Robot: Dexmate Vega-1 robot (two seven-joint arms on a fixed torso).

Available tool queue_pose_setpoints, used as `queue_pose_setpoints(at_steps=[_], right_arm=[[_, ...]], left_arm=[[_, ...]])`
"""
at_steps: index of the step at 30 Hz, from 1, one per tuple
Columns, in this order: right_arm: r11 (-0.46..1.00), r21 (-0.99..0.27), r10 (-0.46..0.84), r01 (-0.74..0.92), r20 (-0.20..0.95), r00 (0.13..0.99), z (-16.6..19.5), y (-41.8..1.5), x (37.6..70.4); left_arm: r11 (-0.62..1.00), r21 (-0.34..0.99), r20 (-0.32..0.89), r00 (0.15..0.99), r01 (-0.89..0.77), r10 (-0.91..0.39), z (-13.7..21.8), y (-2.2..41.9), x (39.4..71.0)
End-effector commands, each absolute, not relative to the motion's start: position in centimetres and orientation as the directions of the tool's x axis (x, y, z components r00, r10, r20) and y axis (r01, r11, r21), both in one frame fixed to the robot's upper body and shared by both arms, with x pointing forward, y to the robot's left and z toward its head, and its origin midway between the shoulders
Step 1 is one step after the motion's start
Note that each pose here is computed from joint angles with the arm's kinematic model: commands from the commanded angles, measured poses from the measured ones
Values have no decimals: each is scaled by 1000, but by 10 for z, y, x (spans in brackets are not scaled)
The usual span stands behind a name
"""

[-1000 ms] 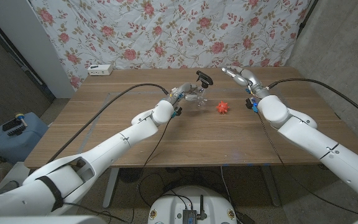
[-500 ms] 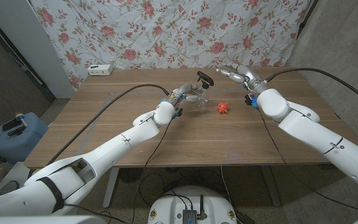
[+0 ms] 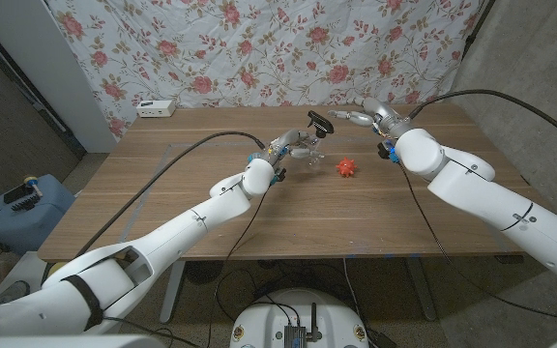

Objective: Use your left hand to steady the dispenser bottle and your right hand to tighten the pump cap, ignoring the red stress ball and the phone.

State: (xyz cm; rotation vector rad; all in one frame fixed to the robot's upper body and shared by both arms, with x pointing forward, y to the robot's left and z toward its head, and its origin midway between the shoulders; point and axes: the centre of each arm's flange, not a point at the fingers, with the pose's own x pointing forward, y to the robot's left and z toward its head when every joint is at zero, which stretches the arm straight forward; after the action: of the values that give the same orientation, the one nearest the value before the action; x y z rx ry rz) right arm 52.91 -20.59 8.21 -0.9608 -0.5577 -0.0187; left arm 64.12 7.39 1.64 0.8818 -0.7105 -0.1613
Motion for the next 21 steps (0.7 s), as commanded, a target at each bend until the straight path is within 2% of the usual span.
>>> queue_pose_setpoints(at_steps=[1, 8, 21], right_arm=[[503, -816, 187, 284, 424, 886, 88, -193, 523], [455, -848, 187, 271, 388, 902, 90, -182, 522], [393, -868, 176, 304, 395, 902, 94, -164, 511]], left_arm=[[637, 753, 512, 755, -165, -410, 18, 71, 641], [636, 752, 514, 756, -172, -404, 17, 70, 639], [636, 750, 522, 753, -182, -400, 13, 71, 636]])
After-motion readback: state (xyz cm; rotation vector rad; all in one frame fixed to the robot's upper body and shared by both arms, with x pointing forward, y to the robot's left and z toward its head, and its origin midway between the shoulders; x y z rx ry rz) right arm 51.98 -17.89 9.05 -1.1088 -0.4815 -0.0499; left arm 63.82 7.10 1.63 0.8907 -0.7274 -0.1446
